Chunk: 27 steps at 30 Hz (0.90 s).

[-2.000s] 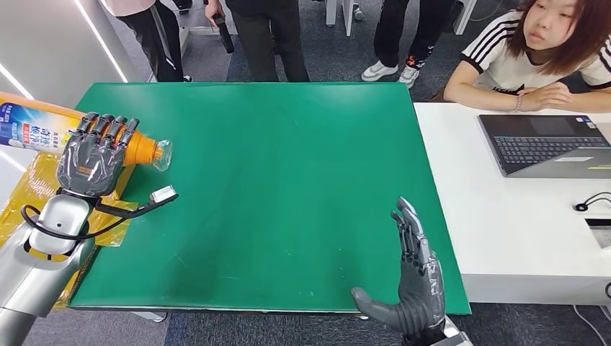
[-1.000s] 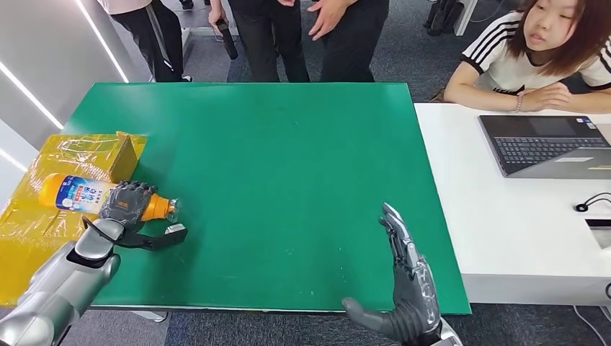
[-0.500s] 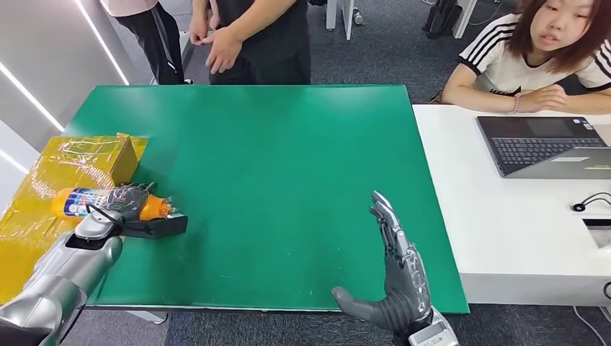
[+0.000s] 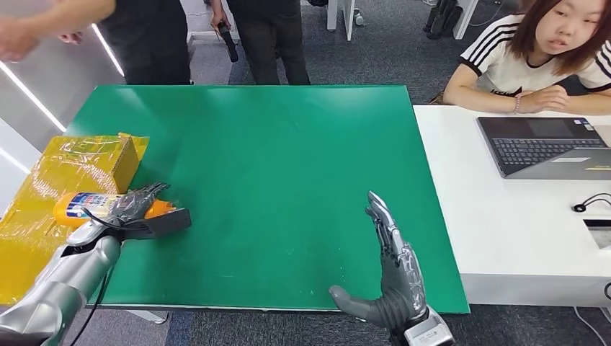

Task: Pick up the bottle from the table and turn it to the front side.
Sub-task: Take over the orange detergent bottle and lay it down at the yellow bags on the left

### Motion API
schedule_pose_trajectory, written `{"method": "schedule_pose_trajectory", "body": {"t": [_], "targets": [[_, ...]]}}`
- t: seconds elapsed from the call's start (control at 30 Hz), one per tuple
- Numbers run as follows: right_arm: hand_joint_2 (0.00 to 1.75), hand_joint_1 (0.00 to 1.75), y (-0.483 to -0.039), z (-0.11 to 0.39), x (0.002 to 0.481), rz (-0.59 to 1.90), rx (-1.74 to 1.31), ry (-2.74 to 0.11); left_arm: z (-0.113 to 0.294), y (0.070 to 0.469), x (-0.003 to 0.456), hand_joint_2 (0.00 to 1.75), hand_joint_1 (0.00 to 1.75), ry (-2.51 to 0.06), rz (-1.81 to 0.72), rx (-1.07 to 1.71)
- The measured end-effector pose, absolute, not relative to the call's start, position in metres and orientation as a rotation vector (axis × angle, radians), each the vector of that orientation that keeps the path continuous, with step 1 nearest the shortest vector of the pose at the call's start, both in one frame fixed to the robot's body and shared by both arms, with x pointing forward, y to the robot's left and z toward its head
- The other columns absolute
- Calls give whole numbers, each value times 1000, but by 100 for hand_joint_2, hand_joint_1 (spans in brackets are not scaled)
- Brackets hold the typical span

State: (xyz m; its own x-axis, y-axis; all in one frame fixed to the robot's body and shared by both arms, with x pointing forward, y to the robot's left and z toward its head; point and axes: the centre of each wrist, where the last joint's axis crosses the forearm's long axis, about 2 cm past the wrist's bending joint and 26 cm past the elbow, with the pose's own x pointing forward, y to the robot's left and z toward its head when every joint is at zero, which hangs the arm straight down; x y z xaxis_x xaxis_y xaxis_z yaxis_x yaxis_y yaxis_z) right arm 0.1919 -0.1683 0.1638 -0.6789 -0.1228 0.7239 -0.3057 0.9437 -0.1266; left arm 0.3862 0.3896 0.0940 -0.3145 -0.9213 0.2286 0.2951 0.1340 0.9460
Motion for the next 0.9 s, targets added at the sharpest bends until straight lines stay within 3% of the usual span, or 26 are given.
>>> {"method": "schedule_pose_trajectory", "body": {"t": [0.17, 0.37, 0.57, 0.9], "targets": [[175, 0, -169, 162, 190, 264, 276, -2306, 78, 349, 368, 175, 0, -1758, -946, 638], [175, 0, -169, 161, 189, 241, 258, -2297, 79, 300, 351, 175, 0, -2012, -544, 660], [175, 0, -167, 157, 189, 246, 281, -2273, 91, 278, 338, 175, 0, -2108, -267, 659], [175, 0, -158, 155, 201, 258, 331, -2245, 115, 232, 300, 175, 0, -2278, -110, 560]]}}
